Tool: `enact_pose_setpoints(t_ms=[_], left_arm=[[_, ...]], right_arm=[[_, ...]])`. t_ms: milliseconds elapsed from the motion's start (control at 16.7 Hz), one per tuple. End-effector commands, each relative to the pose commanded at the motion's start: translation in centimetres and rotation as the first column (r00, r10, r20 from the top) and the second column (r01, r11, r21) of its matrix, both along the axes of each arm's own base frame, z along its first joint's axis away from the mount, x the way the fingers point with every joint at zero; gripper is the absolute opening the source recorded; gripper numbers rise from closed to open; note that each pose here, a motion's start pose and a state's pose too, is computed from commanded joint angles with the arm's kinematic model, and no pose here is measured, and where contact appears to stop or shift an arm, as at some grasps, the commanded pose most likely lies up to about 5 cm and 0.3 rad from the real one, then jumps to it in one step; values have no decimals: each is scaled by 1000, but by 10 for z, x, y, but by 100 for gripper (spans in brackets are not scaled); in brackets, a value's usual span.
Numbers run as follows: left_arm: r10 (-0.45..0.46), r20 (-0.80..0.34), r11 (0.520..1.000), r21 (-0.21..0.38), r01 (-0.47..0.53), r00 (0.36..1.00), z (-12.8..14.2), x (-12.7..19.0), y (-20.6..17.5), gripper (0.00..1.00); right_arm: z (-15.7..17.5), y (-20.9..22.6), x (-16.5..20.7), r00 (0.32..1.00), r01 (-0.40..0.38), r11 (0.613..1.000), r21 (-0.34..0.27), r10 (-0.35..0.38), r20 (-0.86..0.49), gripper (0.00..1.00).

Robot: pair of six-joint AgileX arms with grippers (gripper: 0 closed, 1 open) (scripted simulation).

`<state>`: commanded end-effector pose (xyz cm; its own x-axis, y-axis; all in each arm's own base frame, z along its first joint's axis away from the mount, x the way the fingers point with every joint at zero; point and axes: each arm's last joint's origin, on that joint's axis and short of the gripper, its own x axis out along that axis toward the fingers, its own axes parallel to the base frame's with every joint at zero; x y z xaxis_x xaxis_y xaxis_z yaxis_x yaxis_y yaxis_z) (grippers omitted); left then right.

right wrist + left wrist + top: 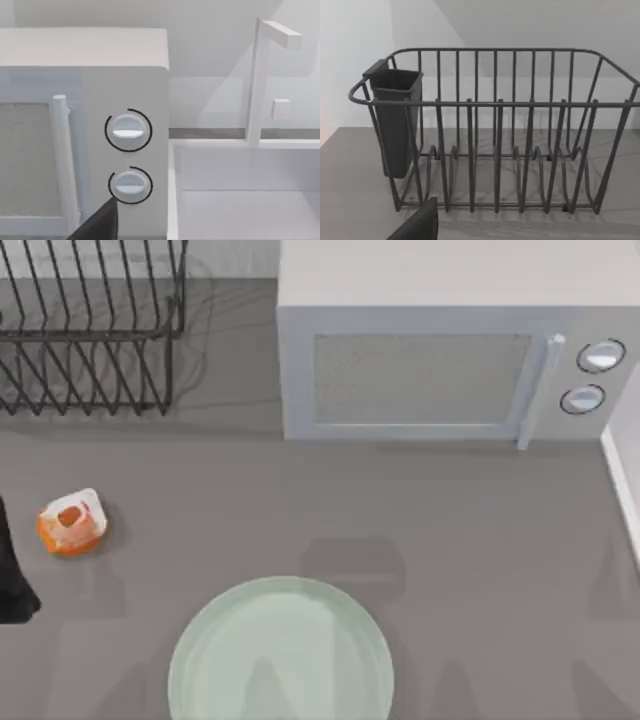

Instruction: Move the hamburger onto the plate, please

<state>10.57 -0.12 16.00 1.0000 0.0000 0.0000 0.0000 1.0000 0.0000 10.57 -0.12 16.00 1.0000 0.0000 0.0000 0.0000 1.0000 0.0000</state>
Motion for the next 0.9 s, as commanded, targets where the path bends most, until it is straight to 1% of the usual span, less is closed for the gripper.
enact_pose_setpoints(t_ms=[120,240,360,540,660,720,840,900], left_arm=[[0,0,1000,0,0,1000,0,0,0,100],[-3,-32,1000,25,4,999,1,1,0,100],[-12,-104,996,81,21,994,5,3,-1,100],[-34,-284,975,201,94,958,14,13,-3,100],[-49,-439,942,278,188,897,20,25,-6,100],[-55,-521,919,307,247,852,22,33,-7,100],[-63,-678,860,336,385,733,24,53,-10,100],[-64,-748,825,333,457,661,24,65,-12,100]], right_arm=[[0,0,0,1000,0,1000,0,0,0,100],[0,0,0,1000,0,1000,0,0,0,100],[0,0,0,1000,0,1000,0,0,0,100],[0,0,0,1000,0,1000,0,0,0,100],[0,0,0,1000,0,1000,0,0,0,100],[0,0,0,1000,0,1000,0,0,0,100],[0,0,0,1000,0,1000,0,0,0,100],[0,0,0,1000,0,1000,0,0,0,100]])
